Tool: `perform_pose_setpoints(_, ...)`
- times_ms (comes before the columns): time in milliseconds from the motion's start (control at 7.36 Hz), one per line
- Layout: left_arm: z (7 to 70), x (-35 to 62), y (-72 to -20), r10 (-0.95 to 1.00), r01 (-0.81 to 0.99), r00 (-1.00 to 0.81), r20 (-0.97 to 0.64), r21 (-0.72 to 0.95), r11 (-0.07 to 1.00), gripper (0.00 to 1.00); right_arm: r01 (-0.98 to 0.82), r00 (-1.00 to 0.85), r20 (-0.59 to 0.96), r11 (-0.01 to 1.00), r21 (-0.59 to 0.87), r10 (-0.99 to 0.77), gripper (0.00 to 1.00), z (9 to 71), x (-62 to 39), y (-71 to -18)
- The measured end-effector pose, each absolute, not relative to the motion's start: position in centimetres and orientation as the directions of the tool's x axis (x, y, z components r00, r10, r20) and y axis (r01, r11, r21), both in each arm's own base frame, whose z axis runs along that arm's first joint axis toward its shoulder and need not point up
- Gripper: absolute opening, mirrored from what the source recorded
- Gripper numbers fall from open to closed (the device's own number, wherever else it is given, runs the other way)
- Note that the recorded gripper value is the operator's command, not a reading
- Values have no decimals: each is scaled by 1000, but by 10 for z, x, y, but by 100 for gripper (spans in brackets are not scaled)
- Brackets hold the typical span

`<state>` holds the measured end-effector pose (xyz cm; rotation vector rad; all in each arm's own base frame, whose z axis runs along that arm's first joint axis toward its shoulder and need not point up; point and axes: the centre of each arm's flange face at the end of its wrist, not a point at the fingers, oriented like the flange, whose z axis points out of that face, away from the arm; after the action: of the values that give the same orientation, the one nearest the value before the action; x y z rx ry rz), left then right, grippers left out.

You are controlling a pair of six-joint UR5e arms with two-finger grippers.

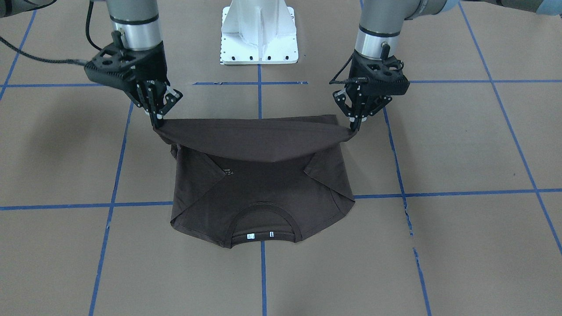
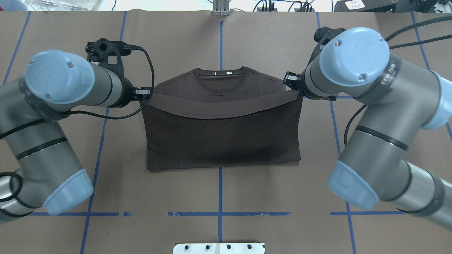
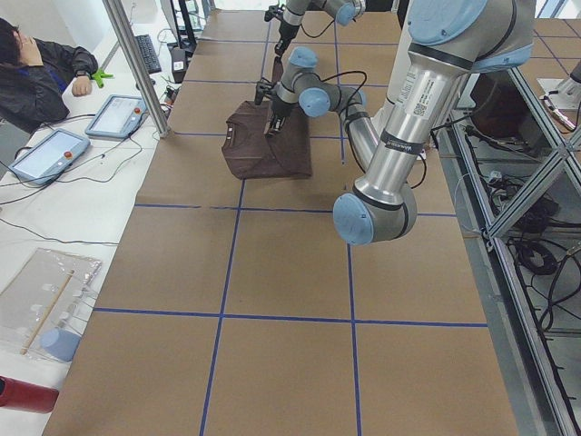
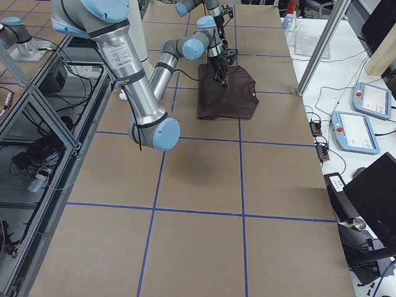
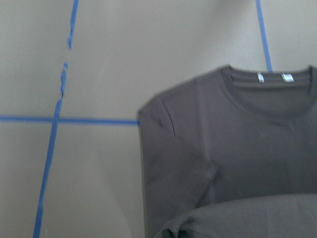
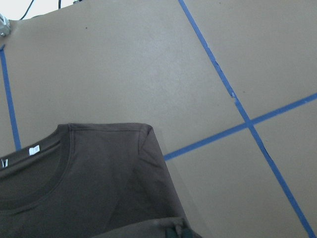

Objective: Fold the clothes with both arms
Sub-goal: 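Lift the hem with both grippers and carry it toward the collar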

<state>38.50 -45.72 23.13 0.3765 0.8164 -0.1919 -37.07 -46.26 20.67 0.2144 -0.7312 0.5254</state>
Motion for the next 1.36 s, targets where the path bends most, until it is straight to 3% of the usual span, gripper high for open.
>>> perform_pose_setpoints(544, 290, 441, -520, -36, 325, 680, -733, 256, 910, 0, -546, 623, 682, 837, 26, 385, 0, 274, -444, -562)
perform_pose_setpoints(1088, 327, 471, -544, -43, 323, 689, -724, 253, 912, 0, -540, 646, 652, 841, 24, 396, 0, 314, -461, -574)
perform_pose_setpoints(1224, 326, 473, -545, -41, 322, 688, -725, 254, 912, 43, -538, 649, 650, 842, 24, 396, 99, 316, -462, -574)
perform_pose_setpoints(1360, 323, 473, -546, -28, 315, 688, -725, 265, 911, 99, -535, 653, 647, 845, 27, 393, 100, 318, -464, -573)
